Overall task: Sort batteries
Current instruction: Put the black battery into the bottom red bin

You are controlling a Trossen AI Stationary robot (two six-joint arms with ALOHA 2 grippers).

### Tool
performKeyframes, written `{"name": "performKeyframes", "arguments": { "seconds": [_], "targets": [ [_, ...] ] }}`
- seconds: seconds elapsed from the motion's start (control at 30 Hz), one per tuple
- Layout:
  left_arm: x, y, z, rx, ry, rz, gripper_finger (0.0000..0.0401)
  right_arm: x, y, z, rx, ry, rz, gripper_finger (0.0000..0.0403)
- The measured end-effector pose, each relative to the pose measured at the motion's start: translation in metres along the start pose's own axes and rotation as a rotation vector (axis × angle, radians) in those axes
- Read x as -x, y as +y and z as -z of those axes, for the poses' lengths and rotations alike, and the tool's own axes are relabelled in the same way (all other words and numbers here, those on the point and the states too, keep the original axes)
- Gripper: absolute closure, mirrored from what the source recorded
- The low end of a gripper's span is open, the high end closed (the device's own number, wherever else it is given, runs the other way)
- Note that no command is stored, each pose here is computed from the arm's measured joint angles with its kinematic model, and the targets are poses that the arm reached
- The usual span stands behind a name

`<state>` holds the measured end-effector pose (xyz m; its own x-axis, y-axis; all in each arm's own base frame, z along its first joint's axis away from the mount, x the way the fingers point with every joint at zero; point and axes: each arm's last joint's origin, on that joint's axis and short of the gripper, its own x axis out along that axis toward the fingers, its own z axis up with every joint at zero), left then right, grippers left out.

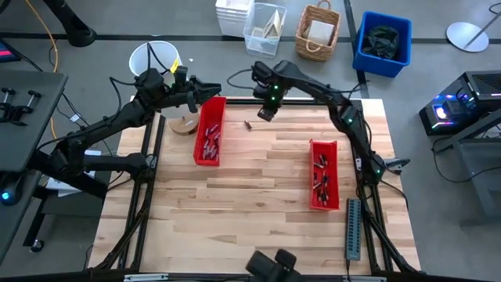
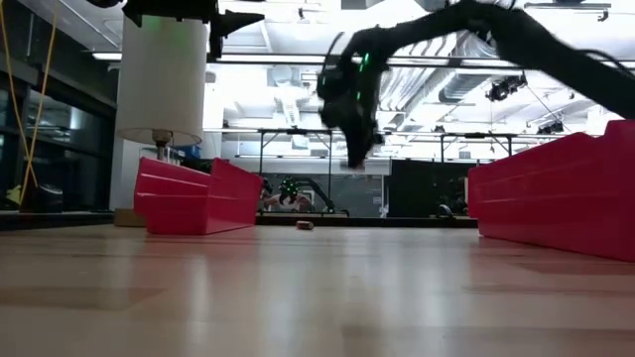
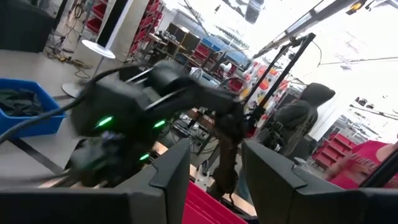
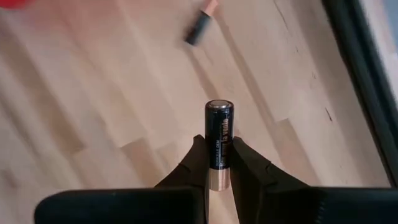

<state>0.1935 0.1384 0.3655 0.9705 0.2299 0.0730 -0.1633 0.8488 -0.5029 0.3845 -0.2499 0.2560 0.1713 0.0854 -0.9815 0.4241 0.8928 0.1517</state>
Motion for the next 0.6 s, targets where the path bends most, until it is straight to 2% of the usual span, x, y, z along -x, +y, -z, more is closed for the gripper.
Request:
{"name": "performKeyframes", "arguments": {
  "seconds": [0.17, 0.33, 0.47, 0.6],
  "targets": [
    [0.0, 0.0, 0.0, -0.006, 0.0, 0.0, 0.0266, 0.053, 0.025, 0.017, -0.001, -0.097, 0.002, 0.0373],
    [0.0, 0.0, 0.0, -0.017, 0.0, 0.0, 0.0266, 0.087, 0.051, 0.047, -0.006, -0.133, 0.034, 0.0373],
    [0.0, 0.0, 0.0, -0.017, 0.0, 0.0, 0.0266, 0.084, 0.062, 0.091, -0.092, -0.133, 0.071, 0.0373],
    [0.0, 0.0, 0.0, -0.018, 0.0, 0.0, 0.0266, 0.074, 0.068, 0.159, -0.278, -0.18, 0.071, 0.0373]
  ]
}}
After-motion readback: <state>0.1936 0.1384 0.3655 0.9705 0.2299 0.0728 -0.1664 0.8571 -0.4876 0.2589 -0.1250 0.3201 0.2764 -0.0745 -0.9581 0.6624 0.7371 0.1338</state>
